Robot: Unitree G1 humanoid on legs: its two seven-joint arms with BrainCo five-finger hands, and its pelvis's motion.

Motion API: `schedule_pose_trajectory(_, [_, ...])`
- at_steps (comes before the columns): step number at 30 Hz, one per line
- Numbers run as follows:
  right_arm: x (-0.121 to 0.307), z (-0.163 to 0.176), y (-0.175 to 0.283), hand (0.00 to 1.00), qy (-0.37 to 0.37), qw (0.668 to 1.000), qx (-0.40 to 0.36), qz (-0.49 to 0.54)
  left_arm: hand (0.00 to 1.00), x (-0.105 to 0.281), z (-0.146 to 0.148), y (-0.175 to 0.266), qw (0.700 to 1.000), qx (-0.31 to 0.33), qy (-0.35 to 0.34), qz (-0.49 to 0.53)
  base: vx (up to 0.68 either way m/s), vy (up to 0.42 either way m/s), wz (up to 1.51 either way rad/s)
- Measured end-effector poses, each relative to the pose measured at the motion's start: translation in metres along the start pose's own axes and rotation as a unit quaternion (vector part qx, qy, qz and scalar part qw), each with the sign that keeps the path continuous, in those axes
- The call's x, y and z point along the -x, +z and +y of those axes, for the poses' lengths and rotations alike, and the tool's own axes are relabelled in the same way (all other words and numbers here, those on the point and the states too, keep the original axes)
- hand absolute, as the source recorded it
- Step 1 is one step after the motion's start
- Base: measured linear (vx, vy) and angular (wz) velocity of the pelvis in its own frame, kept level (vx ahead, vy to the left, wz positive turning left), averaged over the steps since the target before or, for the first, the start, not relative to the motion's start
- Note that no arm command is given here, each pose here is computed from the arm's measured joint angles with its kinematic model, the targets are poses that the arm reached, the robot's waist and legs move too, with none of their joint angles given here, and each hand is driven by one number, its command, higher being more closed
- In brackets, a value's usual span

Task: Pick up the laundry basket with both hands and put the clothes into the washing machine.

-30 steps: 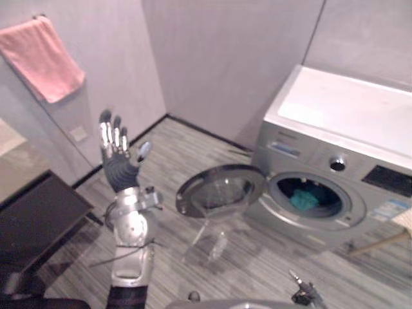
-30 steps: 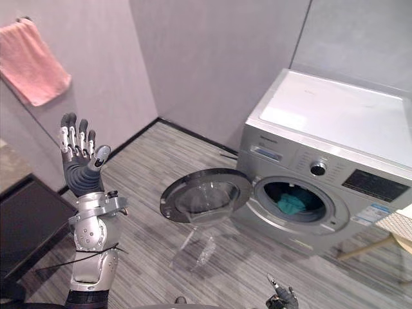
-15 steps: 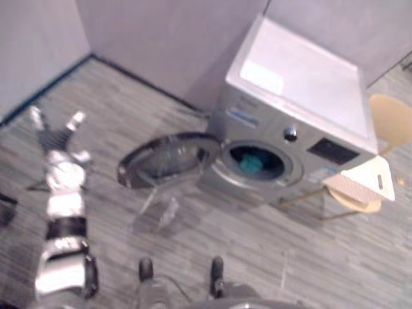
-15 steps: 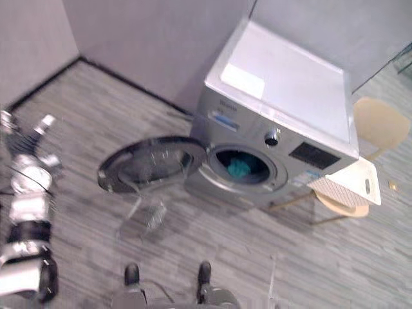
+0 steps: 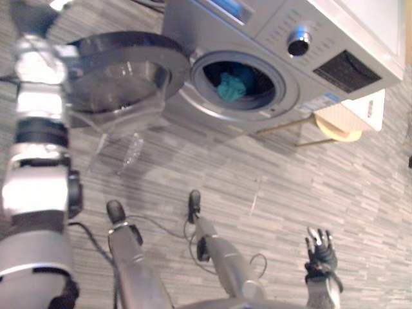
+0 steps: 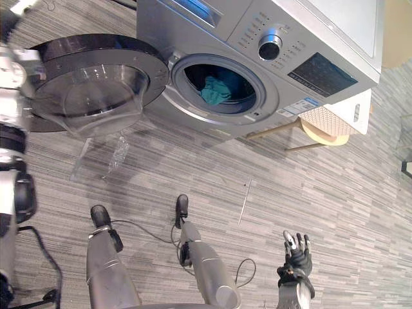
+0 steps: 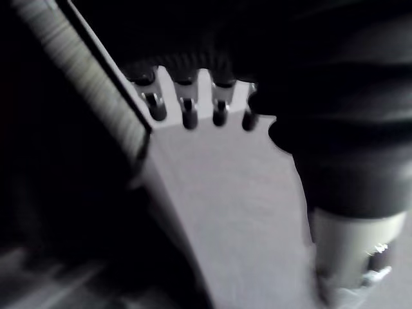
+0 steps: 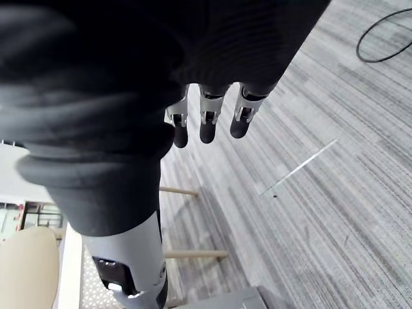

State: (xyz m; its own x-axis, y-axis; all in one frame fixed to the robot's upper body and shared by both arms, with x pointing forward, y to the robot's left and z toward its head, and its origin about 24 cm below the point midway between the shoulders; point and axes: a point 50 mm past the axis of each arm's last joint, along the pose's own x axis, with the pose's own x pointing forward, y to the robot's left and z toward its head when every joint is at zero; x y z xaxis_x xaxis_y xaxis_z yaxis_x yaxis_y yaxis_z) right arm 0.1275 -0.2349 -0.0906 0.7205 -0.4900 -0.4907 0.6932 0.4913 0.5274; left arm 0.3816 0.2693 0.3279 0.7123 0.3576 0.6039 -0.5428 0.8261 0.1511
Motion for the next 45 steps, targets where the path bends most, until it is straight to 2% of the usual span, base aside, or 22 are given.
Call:
schedule_pose_trajectory(3, [0.006, -0.007, -0.009, 0.00, -0.017, 1.000, -0.004, 0.015, 0.00, 0.012, -0.040, 0.008, 0.998, 0.045, -0.037, -0.015, 0.05, 0.083, 0.00])
schedule_pose_trajectory(5, [0.008, -0.014, -0.020, 0.00, -0.039, 0.998, -0.003, 0.041, 0.00, 0.048, -0.098, 0.004, 0.990, 0.091, -0.107, -0.011, 0.06, 0.064, 0.24])
schedule_pose_trajectory(7, [0.009, -0.018, -0.025, 0.00, -0.048, 0.997, 0.000, 0.057, 0.00, 0.084, -0.138, -0.012, 0.980, 0.085, -0.179, 0.013, 0.07, 0.075, 0.27])
schedule_pose_trajectory(9, [0.011, -0.024, -0.032, 0.00, -0.064, 0.995, 0.005, 0.079, 0.00, 0.170, -0.195, -0.049, 0.944, 0.068, -0.308, 0.096, 0.08, 0.080, 0.10])
schedule_pose_trajectory(10, [0.011, -0.024, -0.034, 0.00, -0.066, 0.994, 0.006, 0.083, 0.00, 0.197, -0.205, -0.062, 0.930, 0.057, -0.341, 0.128, 0.09, 0.072, -0.05])
schedule_pose_trajectory(13, [0.011, -0.023, -0.041, 0.00, -0.070, 0.992, 0.002, 0.102, 0.00, 0.331, -0.233, -0.093, 0.834, 0.023, -0.496, 0.243, 0.10, 0.015, -0.23])
schedule_pose_trajectory(16, [0.009, -0.014, -0.047, 0.00, -0.071, 0.991, -0.011, 0.112, 0.00, 0.385, -0.249, -0.073, 0.770, 0.014, -0.604, 0.205, 0.03, -0.067, -0.40])
schedule_pose_trajectory(18, [0.010, -0.018, -0.045, 0.00, -0.080, 0.991, -0.013, 0.110, 0.00, 0.398, -0.253, -0.062, 0.750, 0.011, -0.637, 0.175, 0.05, -0.089, -0.32])
schedule_pose_trajectory(20, [0.012, -0.030, -0.041, 0.00, -0.106, 0.989, -0.024, 0.103, 0.00, 0.415, -0.261, -0.024, 0.716, 0.076, -0.685, 0.114, 0.11, -0.072, -0.31])
schedule_pose_trajectory(22, [0.013, -0.034, -0.041, 0.00, -0.117, 0.987, -0.028, 0.106, 0.00, 0.418, -0.262, -0.009, 0.702, 0.122, -0.693, 0.109, 0.08, -0.010, -0.04])
schedule_pose_trajectory(25, [0.018, -0.049, -0.041, 0.00, -0.154, 0.982, -0.037, 0.104, 0.00, 0.414, -0.263, 0.012, 0.695, 0.193, -0.683, 0.114, 0.08, 0.016, 0.05])
schedule_pose_trajectory(27, [0.031, -0.076, -0.043, 0.00, -0.214, 0.969, -0.050, 0.111, 0.00, 0.403, -0.261, 0.037, 0.689, 0.267, -0.666, 0.101, 0.10, 0.038, 0.20])
schedule_pose_trajectory(29, [0.042, -0.092, -0.047, 0.00, -0.250, 0.959, -0.056, 0.122, 0.00, 0.395, -0.260, 0.049, 0.684, 0.291, -0.664, 0.080, 0.09, 0.052, 0.33])
schedule_pose_trajectory(32, [0.055, -0.109, -0.056, 0.00, -0.295, 0.942, -0.066, 0.144, 0.00, 0.363, -0.260, 0.068, 0.696, 0.314, -0.645, 0.030, 0.05, 0.052, 0.44])
schedule_pose_trajectory(34, [0.065, -0.117, -0.065, 0.00, -0.320, 0.930, -0.069, 0.166, 0.00, 0.330, -0.250, 0.068, 0.724, 0.338, -0.601, 0.016, 0.02, 0.038, 0.44])
schedule_pose_trajectory(35, [0.066, -0.117, -0.065, 0.00, -0.322, 0.929, -0.069, 0.167, 0.00, 0.326, -0.249, 0.067, 0.728, 0.339, -0.595, 0.016, 0.01, 0.018, 0.52])
schedule_pose_trajectory(36, [0.070, -0.119, -0.070, 0.00, -0.329, 0.925, -0.066, 0.180, 0.00, 0.296, -0.232, 0.050, 0.766, 0.346, -0.541, 0.022, 0.00, 0.003, 0.43])
schedule_pose_trajectory(37, [0.071, -0.119, -0.071, 0.00, -0.330, 0.924, -0.066, 0.182, 0.00, 0.286, -0.222, 0.040, 0.782, 0.350, -0.516, 0.028, -0.01, -0.002, 0.59])
schedule_pose_trajectory(38, [0.070, -0.118, -0.072, 0.00, -0.326, 0.925, -0.063, 0.186, 0.00, 0.268, -0.198, 0.019, 0.815, 0.352, -0.458, 0.043, -0.02, 0.002, 0.51])
schedule_pose_trajectory(41, [0.068, -0.117, -0.071, 0.00, -0.318, 0.928, -0.052, 0.185, 0.00, 0.251, -0.134, -0.043, 0.886, 0.315, -0.324, 0.104, -0.01, 0.004, 0.53])
schedule_pose_trajectory(43, [0.065, -0.116, -0.068, 0.00, -0.312, 0.931, -0.041, 0.183, 0.00, 0.257, -0.101, -0.078, 0.910, 0.275, -0.269, 0.155, -0.03, -0.005, 0.41])
schedule_pose_trajectory(45, [0.063, -0.115, -0.066, 0.00, -0.304, 0.935, -0.032, 0.181, 0.00, 0.271, -0.080, -0.099, 0.918, 0.249, -0.238, 0.198, -0.06, -0.003, 0.59])
